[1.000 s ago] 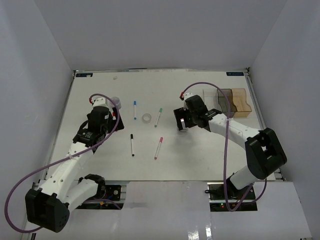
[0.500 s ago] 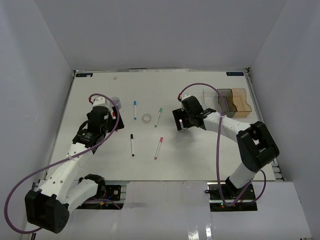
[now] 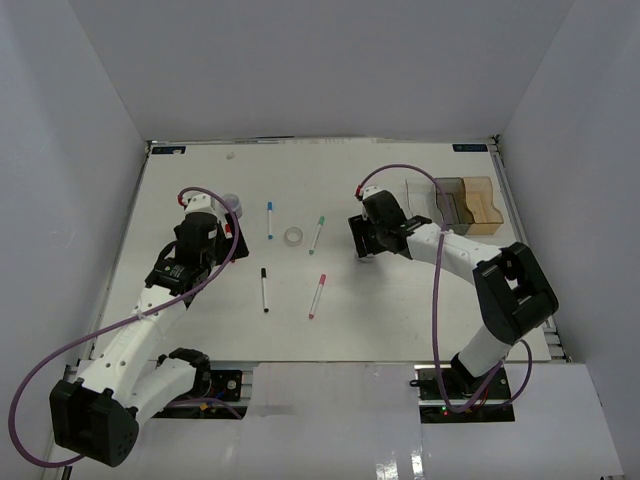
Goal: Sort the stationery into containers
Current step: Pick up the stationery from the center of the board, then place the stationery in the storage box.
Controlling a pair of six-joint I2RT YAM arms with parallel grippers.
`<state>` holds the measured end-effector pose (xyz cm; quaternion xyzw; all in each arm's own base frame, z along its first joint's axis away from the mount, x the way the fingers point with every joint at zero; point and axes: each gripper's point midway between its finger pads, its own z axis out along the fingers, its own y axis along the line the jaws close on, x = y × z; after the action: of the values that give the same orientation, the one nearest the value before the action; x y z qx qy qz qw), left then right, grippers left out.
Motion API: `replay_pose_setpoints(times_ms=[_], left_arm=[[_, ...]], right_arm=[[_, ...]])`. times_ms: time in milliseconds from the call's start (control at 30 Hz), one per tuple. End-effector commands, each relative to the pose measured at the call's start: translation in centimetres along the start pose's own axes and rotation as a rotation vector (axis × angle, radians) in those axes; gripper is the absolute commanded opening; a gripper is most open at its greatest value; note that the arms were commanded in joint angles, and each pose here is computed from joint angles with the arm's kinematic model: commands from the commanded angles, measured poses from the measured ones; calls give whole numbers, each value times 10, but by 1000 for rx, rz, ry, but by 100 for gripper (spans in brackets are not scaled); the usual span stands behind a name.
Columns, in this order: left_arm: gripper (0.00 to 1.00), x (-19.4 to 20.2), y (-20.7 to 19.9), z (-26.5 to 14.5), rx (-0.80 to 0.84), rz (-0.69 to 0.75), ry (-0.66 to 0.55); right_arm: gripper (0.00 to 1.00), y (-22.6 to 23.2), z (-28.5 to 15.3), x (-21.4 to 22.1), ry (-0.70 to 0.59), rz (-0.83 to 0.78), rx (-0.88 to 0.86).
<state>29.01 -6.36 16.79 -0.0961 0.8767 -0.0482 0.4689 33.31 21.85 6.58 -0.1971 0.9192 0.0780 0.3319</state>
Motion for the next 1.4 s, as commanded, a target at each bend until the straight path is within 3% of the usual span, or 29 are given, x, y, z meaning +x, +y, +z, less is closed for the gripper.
replay_pose_setpoints(times_ms=[0, 167, 300, 500, 700, 900, 1367], left_arm=[[98, -2, -2, 0, 22, 4, -18], [98, -1, -2, 0, 22, 3, -15], [98, -3, -4, -1, 30, 1, -21], [98, -5, -4, -4, 37, -1, -31], [98, -2, -7, -2, 54, 1, -19], [98, 0, -8, -1, 55, 1, -11], [98, 7, -9, 4, 57, 13, 21]], right_arm=[[41, -7, -28, -54, -150, 16, 33], [39, -56, -68, -103, -250, 76, 181], [39, -133, -86, -116, -269, 217, 315], [40, -234, -110, -111, -292, 413, 487], [42, -303, -111, -98, -267, 552, 629], [42, -343, -80, -72, -191, 642, 667], [46, -367, -35, -57, -123, 692, 661]])
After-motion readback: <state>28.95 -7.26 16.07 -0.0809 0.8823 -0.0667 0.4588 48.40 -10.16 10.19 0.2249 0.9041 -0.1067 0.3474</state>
